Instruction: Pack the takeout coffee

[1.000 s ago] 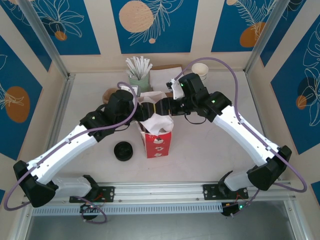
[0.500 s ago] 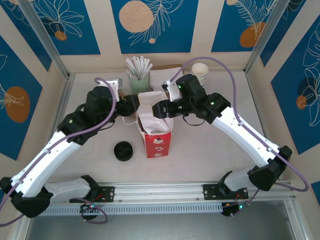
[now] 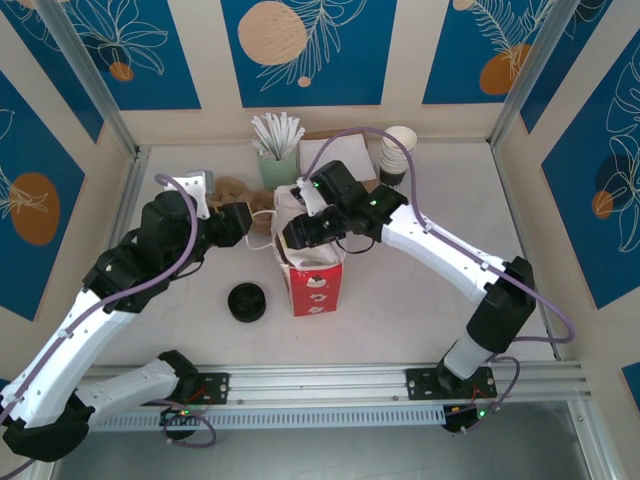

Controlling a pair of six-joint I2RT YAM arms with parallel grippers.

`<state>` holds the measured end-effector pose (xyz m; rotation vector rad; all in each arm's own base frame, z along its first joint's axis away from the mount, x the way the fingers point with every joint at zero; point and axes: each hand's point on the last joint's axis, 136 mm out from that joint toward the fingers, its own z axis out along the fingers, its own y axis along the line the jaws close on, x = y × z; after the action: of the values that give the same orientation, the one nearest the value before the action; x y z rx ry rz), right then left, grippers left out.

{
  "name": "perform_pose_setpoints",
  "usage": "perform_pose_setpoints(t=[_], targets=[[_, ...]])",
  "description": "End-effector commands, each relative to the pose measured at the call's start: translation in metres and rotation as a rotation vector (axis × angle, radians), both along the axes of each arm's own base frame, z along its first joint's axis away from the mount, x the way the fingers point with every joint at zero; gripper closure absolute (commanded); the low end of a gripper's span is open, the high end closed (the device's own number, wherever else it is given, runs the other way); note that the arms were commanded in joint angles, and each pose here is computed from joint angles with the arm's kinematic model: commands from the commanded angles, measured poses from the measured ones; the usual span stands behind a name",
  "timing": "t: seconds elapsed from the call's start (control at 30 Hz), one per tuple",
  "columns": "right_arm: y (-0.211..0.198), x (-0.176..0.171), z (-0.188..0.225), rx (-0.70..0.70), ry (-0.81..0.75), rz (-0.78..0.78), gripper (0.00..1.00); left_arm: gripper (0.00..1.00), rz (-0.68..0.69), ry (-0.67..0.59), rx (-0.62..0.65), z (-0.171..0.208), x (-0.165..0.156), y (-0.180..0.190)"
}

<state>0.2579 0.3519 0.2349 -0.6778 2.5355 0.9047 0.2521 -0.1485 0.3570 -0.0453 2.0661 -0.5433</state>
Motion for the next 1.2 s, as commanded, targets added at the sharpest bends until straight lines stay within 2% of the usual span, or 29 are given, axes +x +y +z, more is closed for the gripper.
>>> perform_pose_setpoints(t=[0.0, 0.13, 0.27, 0.53, 0.7, 0.8, 0.93, 1.07, 1.17], targets=[[0.004, 0.004, -0.006, -0.043, -0.039, 0.01, 0.59, 0.41, 0.019, -0.005, 0.03, -0.003, 0.0, 0.009], [-0.001, 0.013, -0.025, -0.124, -0.05, -0.028, 0.59, 0.41, 0.014, 0.001, 0.03, -0.007, 0.0, 0.008], [-0.004, 0.017, -0.017, -0.134, -0.073, -0.046, 0.6, 0.4, 0.013, 0.003, 0.034, -0.008, 0.002, 0.007], [-0.007, 0.017, 0.057, -0.031, -0.179, -0.027, 0.58, 0.38, 0.025, 0.008, 0.061, -0.016, 0.008, 0.009], [-0.025, 0.015, 0.122, 0.078, -0.262, -0.042, 0.55, 0.26, 0.086, -0.024, 0.117, -0.015, 0.016, 0.021], [-0.046, 0.016, 0.151, 0.106, -0.323, -0.083, 0.53, 0.21, 0.142, -0.054, 0.164, -0.014, 0.022, 0.033], [-0.091, 0.026, 0.169, 0.114, -0.395, -0.196, 0.48, 0.1, 0.264, -0.103, 0.243, -0.019, 0.03, 0.058], [-0.156, 0.042, 0.161, 0.127, -0.396, -0.385, 0.43, 0.01, 0.371, -0.181, 0.321, -0.029, 0.037, 0.081], [-0.204, 0.053, 0.141, 0.093, -0.423, -0.535, 0.38, 0.01, 0.433, -0.216, 0.37, -0.043, 0.04, 0.097]])
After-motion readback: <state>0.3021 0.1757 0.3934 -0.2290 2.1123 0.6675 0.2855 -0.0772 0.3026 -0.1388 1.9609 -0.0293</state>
